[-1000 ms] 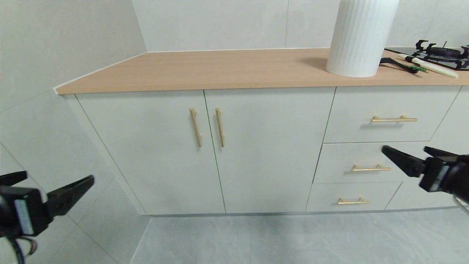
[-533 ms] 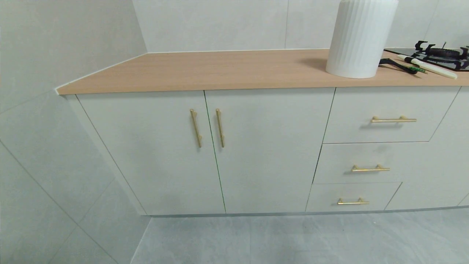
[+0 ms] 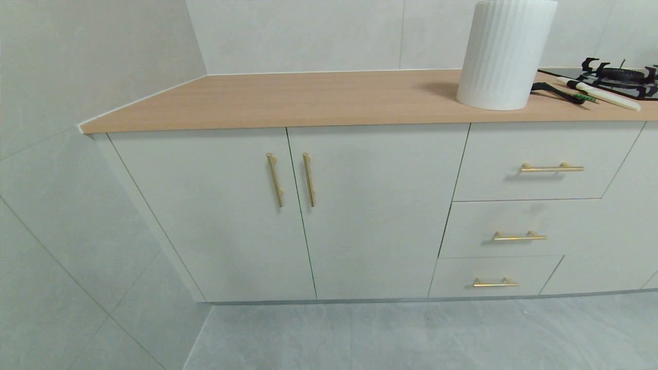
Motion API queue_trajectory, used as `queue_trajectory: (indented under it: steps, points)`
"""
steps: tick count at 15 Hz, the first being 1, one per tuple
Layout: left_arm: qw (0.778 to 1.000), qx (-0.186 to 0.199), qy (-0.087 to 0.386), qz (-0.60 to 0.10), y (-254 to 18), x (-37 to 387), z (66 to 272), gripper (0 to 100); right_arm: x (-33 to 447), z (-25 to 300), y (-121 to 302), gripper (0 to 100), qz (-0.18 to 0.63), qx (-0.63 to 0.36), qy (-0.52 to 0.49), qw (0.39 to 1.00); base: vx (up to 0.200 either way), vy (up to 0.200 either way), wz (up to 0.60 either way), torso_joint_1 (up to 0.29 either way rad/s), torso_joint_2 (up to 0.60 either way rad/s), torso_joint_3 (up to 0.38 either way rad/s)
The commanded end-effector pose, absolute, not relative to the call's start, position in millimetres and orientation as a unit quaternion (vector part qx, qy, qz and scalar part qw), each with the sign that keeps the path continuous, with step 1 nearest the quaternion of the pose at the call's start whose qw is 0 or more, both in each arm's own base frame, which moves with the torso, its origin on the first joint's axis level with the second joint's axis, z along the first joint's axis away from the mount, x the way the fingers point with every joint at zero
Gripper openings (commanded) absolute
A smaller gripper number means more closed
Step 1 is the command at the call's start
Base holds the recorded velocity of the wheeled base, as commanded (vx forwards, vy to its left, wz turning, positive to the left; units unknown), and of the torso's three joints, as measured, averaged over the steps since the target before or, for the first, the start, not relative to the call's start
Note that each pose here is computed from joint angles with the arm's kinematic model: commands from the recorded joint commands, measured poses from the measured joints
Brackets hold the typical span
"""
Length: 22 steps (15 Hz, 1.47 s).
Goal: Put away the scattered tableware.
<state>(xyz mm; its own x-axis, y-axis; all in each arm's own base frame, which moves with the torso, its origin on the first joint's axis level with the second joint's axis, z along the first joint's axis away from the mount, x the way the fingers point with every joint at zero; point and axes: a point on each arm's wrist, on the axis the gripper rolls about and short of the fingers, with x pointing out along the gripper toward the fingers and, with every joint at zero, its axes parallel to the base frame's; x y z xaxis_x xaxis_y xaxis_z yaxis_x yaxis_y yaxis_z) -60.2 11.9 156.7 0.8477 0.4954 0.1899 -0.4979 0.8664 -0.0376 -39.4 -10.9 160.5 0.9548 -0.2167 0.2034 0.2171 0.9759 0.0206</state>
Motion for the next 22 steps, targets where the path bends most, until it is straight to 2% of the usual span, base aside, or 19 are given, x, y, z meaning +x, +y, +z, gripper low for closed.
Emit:
queue_trajectory:
  steps: [1, 4, 6, 8, 9, 11, 13, 14, 19, 20, 22]
  points:
    - [0.958, -0.003, -0.1, 0.27, 12, -60, 147, 100, -47, 151, -7, 100, -0.14, -0.006, -0.122, 0.983, 0.0, 0.0, 0.0, 0.0, 0.0, 0.0]
    - [0.96, -0.001, -0.085, 0.268, 12, -55, 139, 100, -42, 125, -6, 100, -0.151, -0.008, -0.09, 0.984, 0.0, 0.0, 0.0, 0.0, 0.0, 0.0]
    - [0.963, 0.002, -0.07, 0.26, 11, -39, 114, 100, -26, 91, -5, 100, -0.116, -0.013, -0.055, 0.992, 0.0, 0.0, 0.0, 0.0, 0.0, 0.0]
    - [0.969, 0.007, -0.103, 0.224, 10, -28, 98, 100, -24, 87, -2, 100, -0.046, 0.006, -0.057, 0.997, 0.0, 0.0, 0.0, 0.0, 0.0, 0.0]
    - [0.972, 0.005, -0.101, 0.212, 9, -27, 97, 100, -23, 86, -2, 100, -0.043, 0.007, -0.054, 0.998, 0.0, 0.0, 0.0, 0.0, 0.0, 0.0]
    - [0.981, 0.012, -0.08, 0.178, 8, -26, 93, 100, -23, 80, -1, 100, -0.03, -0.012, -0.023, 0.999, 0.0, 0.0, 0.0, 0.0, 0.0, 0.0]
    - [0.986, 0.023, -0.032, 0.16, 7, -24, 83, 100, -23, 80, -1, 100, -0.025, -0.013, -0.02, 0.999, 0.0, 0.0, 0.0, 0.0, 0.0, 0.0]
    - [0.987, 0.023, -0.029, 0.159, 7, -24, 82, 100, -23, 80, -1, 100, -0.025, -0.013, -0.02, 0.999, 0.0, 0.0, 0.0, 0.0, 0.0, 0.0]
    - [0.999, 0.027, -0.013, 0.02, 1, -23, 78, 100, -23, 75, 0, 100, -0.002, -0.012, 0.002, 1.0, 0.0, 0.0, 0.0, 0.0, 0.0, 0.0]
    - [1.0, 0.028, 0.003, -0.006, 0, -23, 75, 100, -23, 75, 0, 100, -0.001, -0.012, 0.002, 1.0, 0.0, 0.0, 0.0, 0.0, 0.0, 0.0]
    - [0.999, 0.033, 0.002, -0.009, 0, -23, 75, 100, -23, 75, 0, 100, -0.001, -0.012, 0.002, 1.0, 0.0, 0.0, 0.0, 0.0, 0.0, 0.0]
